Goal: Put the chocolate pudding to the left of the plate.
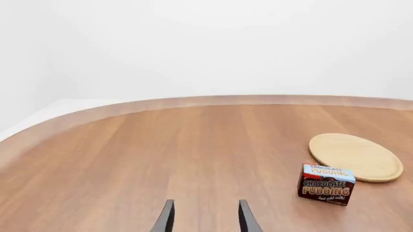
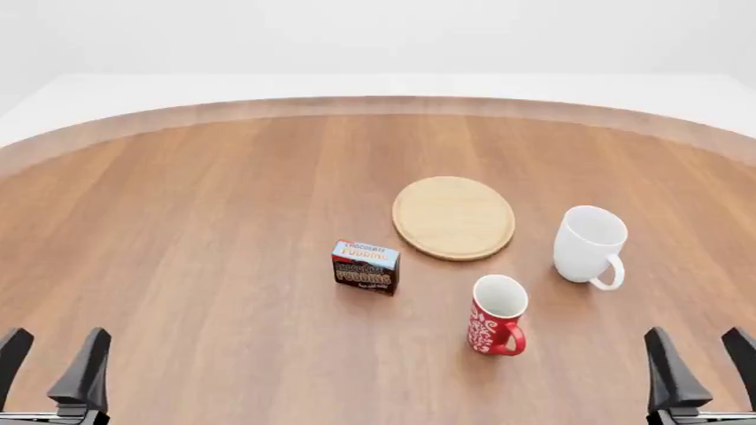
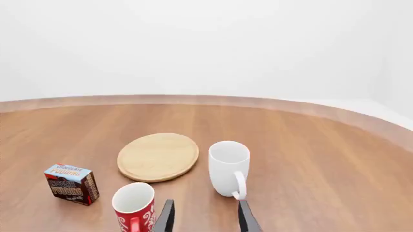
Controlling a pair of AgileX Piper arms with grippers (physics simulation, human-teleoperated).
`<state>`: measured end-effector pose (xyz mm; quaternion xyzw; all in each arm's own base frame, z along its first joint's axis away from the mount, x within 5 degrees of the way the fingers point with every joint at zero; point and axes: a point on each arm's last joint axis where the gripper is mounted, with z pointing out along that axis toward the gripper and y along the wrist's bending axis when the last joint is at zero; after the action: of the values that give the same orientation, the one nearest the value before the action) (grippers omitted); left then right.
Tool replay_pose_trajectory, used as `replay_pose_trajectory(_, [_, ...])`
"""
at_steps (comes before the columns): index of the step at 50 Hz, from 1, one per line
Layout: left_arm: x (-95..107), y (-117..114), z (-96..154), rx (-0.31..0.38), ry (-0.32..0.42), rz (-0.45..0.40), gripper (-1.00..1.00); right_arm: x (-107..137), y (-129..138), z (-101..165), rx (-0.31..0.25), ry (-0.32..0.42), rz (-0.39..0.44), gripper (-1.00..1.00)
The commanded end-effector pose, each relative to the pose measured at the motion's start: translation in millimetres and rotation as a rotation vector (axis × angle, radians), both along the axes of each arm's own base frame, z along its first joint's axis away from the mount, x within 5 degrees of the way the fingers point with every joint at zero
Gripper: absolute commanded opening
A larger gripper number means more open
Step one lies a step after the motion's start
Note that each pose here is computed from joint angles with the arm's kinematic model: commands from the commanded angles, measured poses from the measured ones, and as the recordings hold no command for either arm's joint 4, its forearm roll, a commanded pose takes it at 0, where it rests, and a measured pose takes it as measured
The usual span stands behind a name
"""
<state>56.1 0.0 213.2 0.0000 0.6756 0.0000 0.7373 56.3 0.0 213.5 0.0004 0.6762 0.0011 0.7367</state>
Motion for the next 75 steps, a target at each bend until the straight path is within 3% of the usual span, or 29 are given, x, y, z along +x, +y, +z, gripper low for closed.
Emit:
replay_pose_trajectory(1, [0.0, 0.0, 0.0, 0.0, 0.0, 0.0, 1.0, 0.3, 0.1, 0.7, 0.005, 0.002, 0.002, 1.0])
replay_pose_trajectory(12, [0.0, 0.0, 0.0, 0.0, 0.0, 0.0, 1.0, -1.9, -0.7, 11.6, 0.001, -0.024, -0.013, 1.0])
replay_pose_trajectory(13, [0.0, 0.0, 0.0, 0.0, 0.0, 0.0, 1.0, -5.1, -1.3, 25.1, -0.032, -0.052, -0.028, 1.0])
replay_pose_trajectory(19, [0.0, 0.0, 0.0, 0.0, 0.0, 0.0, 1.0, -15.4, -0.1, 65.3, -0.021, -0.083, -0.004, 1.0])
replay_pose_trajectory(20, [0.0, 0.0, 0.0, 0.0, 0.0, 0.0, 1.0, -10.9, 1.8, 76.0, -0.045, -0.081, 0.034, 1.0])
replay_pose_trajectory(23, [0.0, 0.0, 0.0, 0.0, 0.0, 0.0, 1.0, -4.9, 3.2, 93.4, -0.102, -0.098, 0.048, 1.0])
replay_pose_trajectory(25, [0.0, 0.0, 0.0, 0.0, 0.0, 0.0, 1.0, 10.2, 4.8, 111.3, -0.092, -0.086, 0.06, 1.0])
replay_pose_trajectory(29, [0.0, 0.0, 0.0, 0.0, 0.0, 0.0, 1.0, 31.1, 8.0, 127.2, -0.137, -0.069, 0.075, 1.0])
replay_pose_trajectory(33, [0.0, 0.0, 0.0, 0.0, 0.0, 0.0, 1.0, 53.2, 18.9, 138.9, -0.255, -0.051, 0.144, 1.0])
replay_pose_trajectory(35, [0.0, 0.0, 0.0, 0.0, 0.0, 0.0, 1.0, 63.7, 21.3, 148.7, -0.247, -0.04, 0.151, 1.0])
replay_pose_trajectory(37, [0.0, 0.0, 0.0, 0.0, 0.0, 0.0, 1.0, 72.3, 26.4, 151.2, -0.303, -0.035, 0.173, 1.0])
replay_pose_trajectory(45, [0.0, 0.0, 0.0, 0.0, 0.0, 0.0, 1.0, 121.0, 54.8, 156.2, -0.443, 0.07, 0.287, 1.0])
replay_pose_trajectory(51, [0.0, 0.0, 0.0, 0.0, 0.0, 0.0, 1.0, 144.0, 70.3, 163.1, -0.464, 0.14, 0.341, 1.0])
replay_pose_trajectory(54, [0.0, 0.0, 0.0, 0.0, 0.0, 0.0, 1.0, 162.3, 76.2, 165.6, -0.512, 0.168, 0.346, 1.0])
replay_pose_trajectory(58, [0.0, 0.0, 0.0, 0.0, 0.0, 0.0, 1.0, 180.2, 87.1, 168.5, -0.531, 0.208, 0.374, 1.0])
replay_pose_trajectory(63, [0.0, 0.0, 0.0, 0.0, 0.0, 0.0, 1.0, 200.3, 109.2, 161.8, -0.57, 0.282, 0.444, 1.0])
replay_pose_trajectory(75, [0.0, 0.0, 0.0, 0.0, 0.0, 0.0, 1.0, 249.4, 128.9, 143.3, -0.633, 0.394, 0.475, 1.0])
